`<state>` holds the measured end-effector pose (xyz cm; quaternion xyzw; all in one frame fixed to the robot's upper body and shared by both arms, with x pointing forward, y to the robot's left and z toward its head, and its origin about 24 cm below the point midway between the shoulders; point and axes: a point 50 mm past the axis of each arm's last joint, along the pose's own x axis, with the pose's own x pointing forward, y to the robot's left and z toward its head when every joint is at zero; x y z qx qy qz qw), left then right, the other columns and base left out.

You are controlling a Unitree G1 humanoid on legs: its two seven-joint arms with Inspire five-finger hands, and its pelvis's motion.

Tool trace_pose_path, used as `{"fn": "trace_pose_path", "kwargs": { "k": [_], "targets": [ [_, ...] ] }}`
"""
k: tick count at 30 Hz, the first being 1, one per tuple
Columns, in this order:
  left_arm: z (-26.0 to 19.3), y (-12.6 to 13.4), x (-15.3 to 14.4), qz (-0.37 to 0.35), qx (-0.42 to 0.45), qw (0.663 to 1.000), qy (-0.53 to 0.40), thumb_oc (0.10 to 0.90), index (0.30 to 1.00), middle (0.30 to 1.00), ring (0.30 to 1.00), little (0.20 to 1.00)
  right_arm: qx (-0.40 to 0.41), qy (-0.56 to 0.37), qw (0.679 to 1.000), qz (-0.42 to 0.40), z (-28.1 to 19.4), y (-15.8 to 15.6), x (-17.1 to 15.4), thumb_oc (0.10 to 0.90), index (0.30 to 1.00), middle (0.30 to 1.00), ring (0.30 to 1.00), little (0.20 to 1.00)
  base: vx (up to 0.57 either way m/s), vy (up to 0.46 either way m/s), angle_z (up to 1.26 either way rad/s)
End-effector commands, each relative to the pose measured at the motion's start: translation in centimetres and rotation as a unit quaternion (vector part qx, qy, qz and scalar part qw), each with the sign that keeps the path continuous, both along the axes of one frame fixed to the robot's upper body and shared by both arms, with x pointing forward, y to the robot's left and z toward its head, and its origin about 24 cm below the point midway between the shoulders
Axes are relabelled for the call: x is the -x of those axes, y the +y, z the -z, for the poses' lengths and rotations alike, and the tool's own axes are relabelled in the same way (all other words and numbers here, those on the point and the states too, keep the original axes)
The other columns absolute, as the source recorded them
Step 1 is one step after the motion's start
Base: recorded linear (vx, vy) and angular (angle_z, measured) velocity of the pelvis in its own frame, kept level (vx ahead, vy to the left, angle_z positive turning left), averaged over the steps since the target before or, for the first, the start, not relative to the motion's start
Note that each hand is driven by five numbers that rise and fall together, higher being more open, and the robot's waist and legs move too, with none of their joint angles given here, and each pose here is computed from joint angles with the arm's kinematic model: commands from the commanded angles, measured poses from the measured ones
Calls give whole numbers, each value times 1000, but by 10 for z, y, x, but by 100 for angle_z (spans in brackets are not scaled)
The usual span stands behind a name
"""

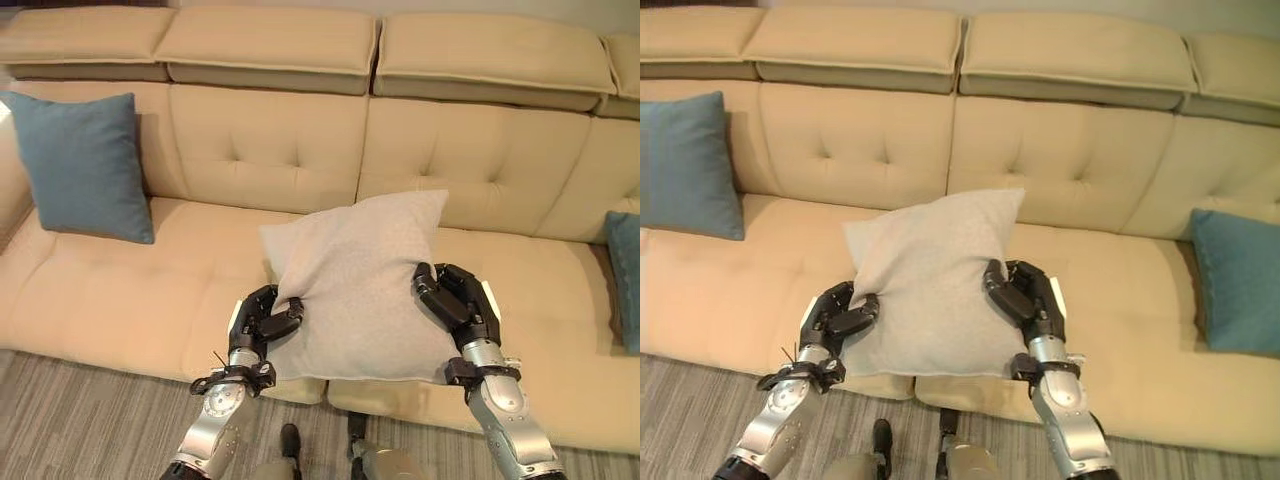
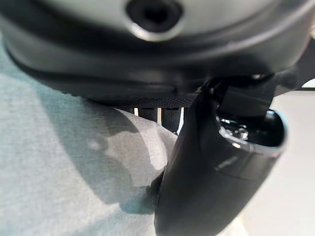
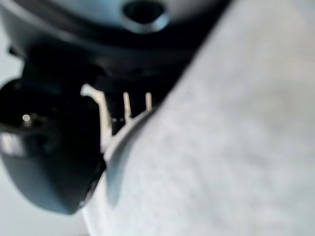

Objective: Pick up all the scattered cushions and arrange them neatly on the sofa.

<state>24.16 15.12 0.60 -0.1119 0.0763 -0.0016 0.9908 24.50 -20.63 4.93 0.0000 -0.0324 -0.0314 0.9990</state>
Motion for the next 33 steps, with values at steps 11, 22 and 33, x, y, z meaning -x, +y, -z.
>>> {"fn": "trace_pose_path", "kwargs": {
  "k": [11,22,33],
  "targets": [
    [-69,-42,-7,111,41,975,-188,400,300,300,300,300,-70,-165,981,-75,-57,34,-5,400,300,300,300,300,168,90,-17],
    [-85,-28,-16,79,1,971,-226,400,300,300,300,300,-56,-184,979,-66,-64,38,-6,400,300,300,300,300,97,104,-8],
    [-202,-48,-53,19,-19,889,-458,400,300,300,300,300,32,-385,922,-29,-161,63,-42,400,300,300,300,300,-49,26,-12]
  ]
}}
